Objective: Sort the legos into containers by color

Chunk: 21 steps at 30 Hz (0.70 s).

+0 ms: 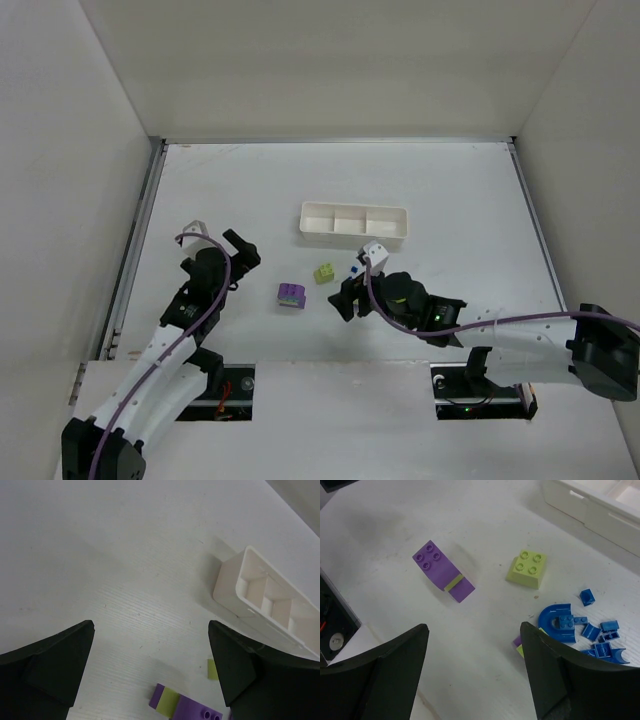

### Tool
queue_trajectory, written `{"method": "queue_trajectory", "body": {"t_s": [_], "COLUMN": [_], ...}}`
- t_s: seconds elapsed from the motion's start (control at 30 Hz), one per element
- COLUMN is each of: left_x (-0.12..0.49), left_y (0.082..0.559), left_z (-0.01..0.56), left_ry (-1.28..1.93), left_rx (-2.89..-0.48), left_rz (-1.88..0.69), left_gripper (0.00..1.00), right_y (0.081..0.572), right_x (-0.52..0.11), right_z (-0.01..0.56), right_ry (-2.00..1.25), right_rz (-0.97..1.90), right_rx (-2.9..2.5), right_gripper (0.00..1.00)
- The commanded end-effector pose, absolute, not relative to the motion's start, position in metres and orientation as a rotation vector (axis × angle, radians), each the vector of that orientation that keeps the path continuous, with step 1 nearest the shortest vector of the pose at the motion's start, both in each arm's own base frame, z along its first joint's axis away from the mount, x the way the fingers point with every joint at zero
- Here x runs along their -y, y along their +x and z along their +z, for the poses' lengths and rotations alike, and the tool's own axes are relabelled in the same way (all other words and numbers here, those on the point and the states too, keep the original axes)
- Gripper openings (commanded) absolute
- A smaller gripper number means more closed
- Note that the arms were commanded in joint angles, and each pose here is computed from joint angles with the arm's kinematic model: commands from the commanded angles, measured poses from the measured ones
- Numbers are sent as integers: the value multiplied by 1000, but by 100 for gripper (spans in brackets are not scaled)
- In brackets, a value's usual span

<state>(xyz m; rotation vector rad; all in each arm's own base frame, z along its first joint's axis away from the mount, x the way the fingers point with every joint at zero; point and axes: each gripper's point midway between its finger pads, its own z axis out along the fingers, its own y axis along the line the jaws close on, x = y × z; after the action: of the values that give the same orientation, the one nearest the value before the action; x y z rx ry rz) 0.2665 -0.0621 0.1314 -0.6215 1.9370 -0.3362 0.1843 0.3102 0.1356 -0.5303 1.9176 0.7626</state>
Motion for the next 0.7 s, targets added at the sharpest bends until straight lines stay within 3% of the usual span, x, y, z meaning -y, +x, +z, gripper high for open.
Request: {"method": "queue_trajectory", "body": {"t_s": [0.0,0.17,0.27,0.3,0.37,0.4,0.47,0.5,0.57,0.67], "left_x": [64,65,61,60,59,61,66,67,72,79], "left_y": [270,280,284,285,285,287,289,290,289,286], "left_z": [141,140,138,140,145,149,154,154,149,141], "left_ry": [-659,-666,-714,-740,-764,-750,-698,-680,-654,-643], "left_rx": [-1878,-1844,-1798,-1774,-1735,-1718,-1702,-1711,-1750,-1774], "left_rz": [-391,-396,-401,-417,-443,-466,-489,-490,-505,-565], "left_gripper": [100,100,100,100,100,91,44,34,27,31], "right_y": [188,183,179,179,179,178,176,173,166,166], "right_x": [-322,-330,-339,-341,-347,-350,-360,-366,-381,-403], "right_z": [166,167,165,165,161,158,155,152,149,142], "right_ry": [-511,-586,-652,-663,-693,-718,-768,-800,-878,-971], "right_rz": [810,834,845,844,846,843,848,854,873,870], "right_rx": [-1831,-1827,-1836,-1836,-1837,-1836,-1837,-1838,-1828,-1817], "right_gripper": [72,19,16,19,38,50,73,80,87,91]}}
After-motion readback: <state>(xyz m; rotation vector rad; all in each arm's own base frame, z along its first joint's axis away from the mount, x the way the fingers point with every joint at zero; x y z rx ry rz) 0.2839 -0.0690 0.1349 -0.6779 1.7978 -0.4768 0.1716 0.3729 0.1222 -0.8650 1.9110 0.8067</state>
